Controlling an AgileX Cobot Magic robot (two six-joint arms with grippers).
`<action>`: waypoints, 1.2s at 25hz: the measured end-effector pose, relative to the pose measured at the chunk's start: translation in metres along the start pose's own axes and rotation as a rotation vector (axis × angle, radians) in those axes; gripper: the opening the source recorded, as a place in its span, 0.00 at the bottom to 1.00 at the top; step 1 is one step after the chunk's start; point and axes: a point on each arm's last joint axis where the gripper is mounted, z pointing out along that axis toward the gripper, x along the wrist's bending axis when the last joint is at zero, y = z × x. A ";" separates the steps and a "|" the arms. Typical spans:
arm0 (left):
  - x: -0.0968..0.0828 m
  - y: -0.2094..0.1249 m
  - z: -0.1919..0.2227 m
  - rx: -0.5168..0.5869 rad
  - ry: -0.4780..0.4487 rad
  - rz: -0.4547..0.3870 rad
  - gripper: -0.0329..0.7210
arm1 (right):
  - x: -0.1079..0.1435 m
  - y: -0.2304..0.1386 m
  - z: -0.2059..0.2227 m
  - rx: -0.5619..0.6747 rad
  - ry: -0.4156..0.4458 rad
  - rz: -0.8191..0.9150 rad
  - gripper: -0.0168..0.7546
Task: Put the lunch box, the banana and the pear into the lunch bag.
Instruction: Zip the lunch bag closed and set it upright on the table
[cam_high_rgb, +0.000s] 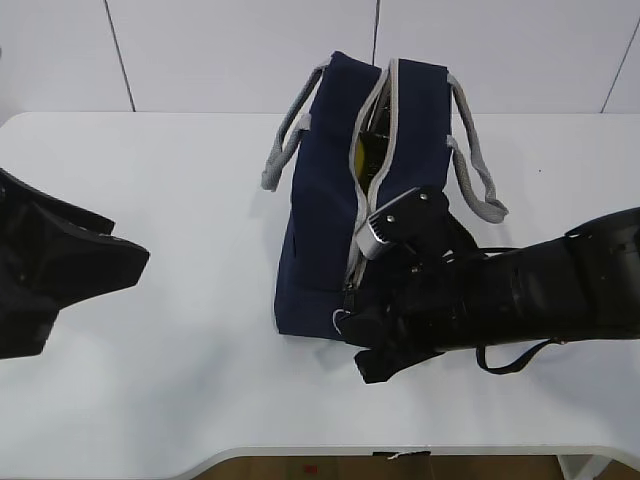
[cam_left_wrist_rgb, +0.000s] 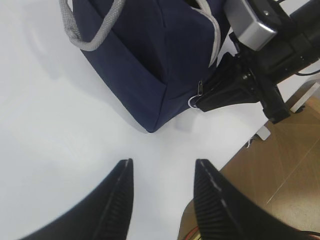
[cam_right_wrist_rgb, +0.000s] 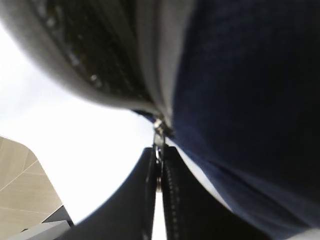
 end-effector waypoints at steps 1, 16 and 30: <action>0.000 0.000 0.000 0.000 0.001 0.002 0.45 | 0.000 0.000 0.000 0.000 0.000 0.000 0.07; 0.001 -0.001 0.000 0.009 0.008 0.011 0.45 | 0.005 0.002 -0.009 0.030 0.016 -0.021 0.03; 0.001 -0.001 0.000 0.011 0.008 0.011 0.45 | 0.014 0.010 -0.037 0.071 0.012 -0.053 0.03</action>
